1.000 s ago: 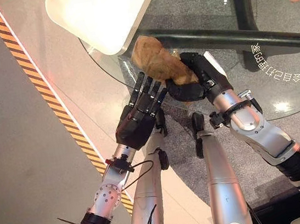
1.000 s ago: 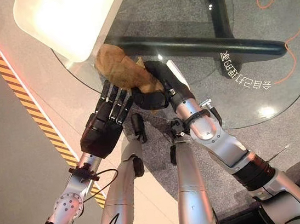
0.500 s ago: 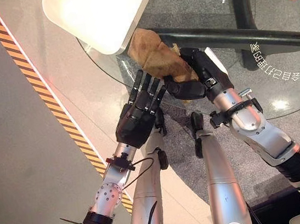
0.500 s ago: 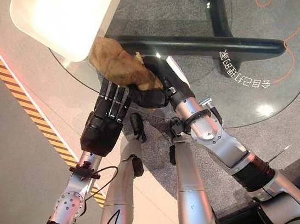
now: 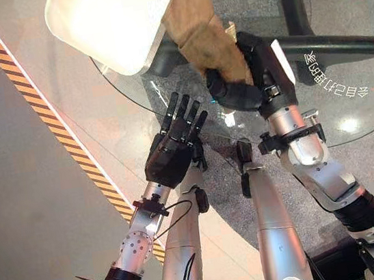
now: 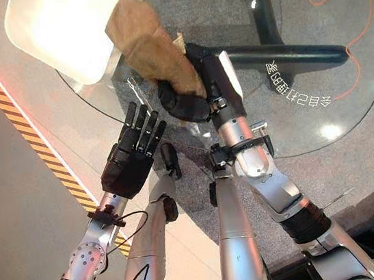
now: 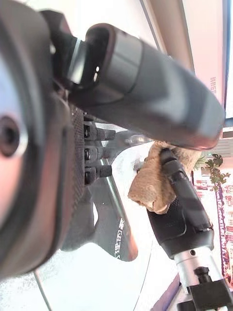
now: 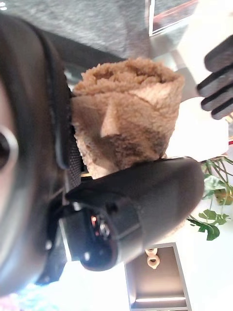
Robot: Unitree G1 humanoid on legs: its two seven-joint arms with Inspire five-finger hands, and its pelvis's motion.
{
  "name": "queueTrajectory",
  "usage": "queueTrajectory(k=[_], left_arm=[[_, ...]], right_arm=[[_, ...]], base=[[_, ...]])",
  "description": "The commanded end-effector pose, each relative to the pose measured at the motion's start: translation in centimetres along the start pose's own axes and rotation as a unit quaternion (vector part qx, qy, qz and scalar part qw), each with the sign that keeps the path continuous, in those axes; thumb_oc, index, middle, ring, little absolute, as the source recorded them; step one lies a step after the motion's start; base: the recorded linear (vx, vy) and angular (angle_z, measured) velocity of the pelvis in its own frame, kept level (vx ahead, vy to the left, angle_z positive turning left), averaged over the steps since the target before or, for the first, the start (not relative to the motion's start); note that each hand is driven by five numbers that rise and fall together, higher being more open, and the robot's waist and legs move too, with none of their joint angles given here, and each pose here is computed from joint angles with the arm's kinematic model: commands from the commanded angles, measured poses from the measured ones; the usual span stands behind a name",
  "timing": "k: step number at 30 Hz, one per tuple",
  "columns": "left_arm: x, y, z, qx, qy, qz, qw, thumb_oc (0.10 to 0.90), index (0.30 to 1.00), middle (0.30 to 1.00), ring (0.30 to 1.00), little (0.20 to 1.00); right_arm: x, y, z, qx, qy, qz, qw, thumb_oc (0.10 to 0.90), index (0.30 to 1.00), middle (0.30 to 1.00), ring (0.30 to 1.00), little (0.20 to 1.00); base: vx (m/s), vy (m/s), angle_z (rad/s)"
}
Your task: Wipe the table with a cloth and put it in the basket.
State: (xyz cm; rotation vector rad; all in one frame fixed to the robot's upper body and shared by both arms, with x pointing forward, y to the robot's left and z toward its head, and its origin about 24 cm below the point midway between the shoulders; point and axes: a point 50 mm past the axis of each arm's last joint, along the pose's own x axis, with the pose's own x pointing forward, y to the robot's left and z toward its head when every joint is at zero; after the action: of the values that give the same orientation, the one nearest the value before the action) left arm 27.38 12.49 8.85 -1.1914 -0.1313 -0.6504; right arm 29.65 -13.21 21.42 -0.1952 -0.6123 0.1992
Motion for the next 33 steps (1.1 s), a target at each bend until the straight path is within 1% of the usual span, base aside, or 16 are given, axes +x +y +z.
queueTrajectory(k=[1, 6, 11, 12, 16, 19, 20, 21, 25, 28, 33], left_arm=[[0.4, -2.1, -0.4, -0.015, -0.025, -0.078, 0.997, 0.800, 0.900, 0.900, 0.900, 0.900], [0.4, -2.3, 0.6, 0.023, -0.053, -0.095, 0.994, 0.800, 0.900, 0.900, 0.900, 0.900], [1.1, -3.3, 2.2, 0.043, -0.087, -0.134, 0.986, 0.800, 0.900, 0.900, 0.900, 0.900], [1.6, -3.8, 2.7, 0.050, -0.093, -0.145, 0.984, 0.800, 0.900, 0.900, 0.900, 0.900], [2.5, -4.8, 3.2, 0.062, -0.092, -0.165, 0.980, 0.800, 0.900, 0.900, 0.900, 0.900], [3.2, -5.5, 3.3, 0.065, -0.086, -0.178, 0.978, 0.800, 0.900, 0.900, 0.900, 0.900], [3.5, -5.8, 3.2, 0.064, -0.082, -0.184, 0.977, 0.800, 0.900, 0.900, 0.900, 0.900], [3.6, -5.9, 3.0, 0.065, -0.078, -0.188, 0.977, 0.800, 0.900, 0.900, 0.900, 0.900], [3.7, -5.9, 2.5, 0.065, -0.066, -0.194, 0.977, 0.800, 0.900, 0.900, 0.900, 0.900], [4.0, -6.1, 1.9, 0.070, -0.050, -0.195, 0.977, 0.800, 0.900, 0.900, 0.900, 0.900], [4.8, -6.4, 0.6, 0.069, -0.001, -0.191, 0.979, 0.800, 0.900, 0.900, 0.900, 0.900]], right_arm=[[-0.3, 1.9, 9.2, 0.049, -0.224, 0.083, 0.970, 0.100, 0.300, 0.300, 0.300, 0.200], [-0.3, 2.6, 8.4, 0.071, -0.186, 0.136, 0.970, 0.100, 0.300, 0.300, 0.300, 0.200], [0.0, 3.5, 7.6, 0.077, -0.152, 0.171, 0.970, 0.100, 0.300, 0.300, 0.300, 0.200], [0.0, 3.8, 7.3, 0.081, -0.143, 0.184, 0.969, 0.100, 0.300, 0.300, 0.300, 0.200], [0.0, 4.7, 6.9, 0.090, -0.125, 0.210, 0.965, 0.100, 0.300, 0.300, 0.300, 0.200], [0.1, 5.6, 6.3, 0.093, -0.103, 0.230, 0.963, 0.100, 0.300, 0.300, 0.300, 0.200], [0.1, 6.0, 6.0, 0.110, -0.086, 0.246, 0.959, 0.100, 0.300, 0.300, 0.300, 0.200], [0.1, 6.3, 5.5, 0.130, -0.064, 0.252, 0.957, 0.100, 0.300, 0.300, 0.300, 0.200], [-0.1, 7.3, 3.9, 0.140, -0.023, 0.273, 0.952, 0.100, 0.300, 0.300, 0.300, 0.200], [-0.3, 7.8, 3.4, 0.145, -0.011, 0.290, 0.946, 0.100, 0.300, 0.300, 0.300, 0.200], [-0.5, 9.1, 3.9, 0.149, -0.032, 0.315, 0.937, 0.100, 0.300, 0.300, 0.300, 0.200]], base=[[0.00, 0.000, 0.00], [0.00, 0.000, 0.00], [0.00, 0.000, 0.00], [0.00, 0.000, 0.00], [0.00, 0.000, 0.00], [0.00, 0.000, 0.00], [0.00, 0.000, 0.00], [0.00, 0.000, 0.00], [0.00, 0.000, 0.00], [0.00, 0.000, 0.00], [0.00, -0.017, 0.02]])
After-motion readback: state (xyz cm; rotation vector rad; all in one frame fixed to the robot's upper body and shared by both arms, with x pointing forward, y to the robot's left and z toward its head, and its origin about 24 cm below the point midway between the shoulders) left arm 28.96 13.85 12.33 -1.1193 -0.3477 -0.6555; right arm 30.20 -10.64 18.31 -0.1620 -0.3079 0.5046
